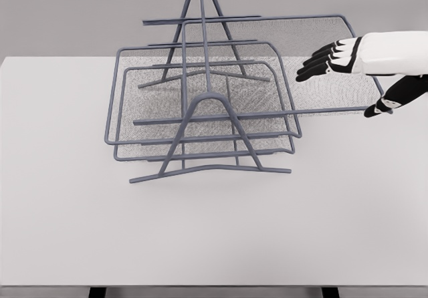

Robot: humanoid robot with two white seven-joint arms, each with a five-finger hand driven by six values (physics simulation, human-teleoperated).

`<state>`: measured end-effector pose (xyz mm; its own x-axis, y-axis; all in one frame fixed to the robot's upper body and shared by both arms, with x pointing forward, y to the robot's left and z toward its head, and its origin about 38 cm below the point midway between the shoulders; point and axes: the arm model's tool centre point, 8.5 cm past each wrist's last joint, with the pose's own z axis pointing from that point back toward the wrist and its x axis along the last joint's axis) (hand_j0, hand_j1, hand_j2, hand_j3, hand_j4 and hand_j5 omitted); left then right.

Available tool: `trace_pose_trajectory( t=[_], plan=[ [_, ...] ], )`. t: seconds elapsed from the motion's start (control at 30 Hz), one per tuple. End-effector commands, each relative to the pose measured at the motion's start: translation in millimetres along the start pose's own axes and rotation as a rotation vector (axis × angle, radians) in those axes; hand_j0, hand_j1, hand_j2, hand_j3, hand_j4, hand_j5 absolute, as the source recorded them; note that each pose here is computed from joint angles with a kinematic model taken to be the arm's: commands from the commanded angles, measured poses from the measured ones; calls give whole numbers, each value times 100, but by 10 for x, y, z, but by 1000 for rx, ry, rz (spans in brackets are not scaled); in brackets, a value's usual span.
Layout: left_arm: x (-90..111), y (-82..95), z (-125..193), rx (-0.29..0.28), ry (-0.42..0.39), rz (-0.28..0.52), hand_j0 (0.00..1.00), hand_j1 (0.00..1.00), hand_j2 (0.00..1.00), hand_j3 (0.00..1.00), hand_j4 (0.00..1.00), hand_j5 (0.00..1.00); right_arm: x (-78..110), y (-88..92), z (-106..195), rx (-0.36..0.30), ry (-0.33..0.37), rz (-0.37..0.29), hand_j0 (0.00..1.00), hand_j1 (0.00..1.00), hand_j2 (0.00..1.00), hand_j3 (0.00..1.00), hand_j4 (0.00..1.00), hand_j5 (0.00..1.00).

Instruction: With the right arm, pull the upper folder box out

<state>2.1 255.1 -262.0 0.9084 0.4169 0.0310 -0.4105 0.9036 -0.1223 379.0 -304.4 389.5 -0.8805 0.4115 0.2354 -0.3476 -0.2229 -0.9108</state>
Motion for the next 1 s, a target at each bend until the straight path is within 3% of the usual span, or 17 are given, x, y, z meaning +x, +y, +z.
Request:
trace_pose_trajectory(
  t=[0.0,0.83,0.97],
  plan=[
    [22,-13,-3,-4,-6,0,100,100,100,100,100,100,9,-12,-4,-9,-7,-9,100,100,100,100,100,100],
    [0,1,0,0,0,1,100,100,100,100,100,100,18,-18,-12,-14,-14,-15,100,100,100,100,100,100],
    [1,1,0,0,-2,1,100,100,100,100,100,100,1,52,-61,-4,-24,-33,100,100,100,100,100,100]
  ],
)
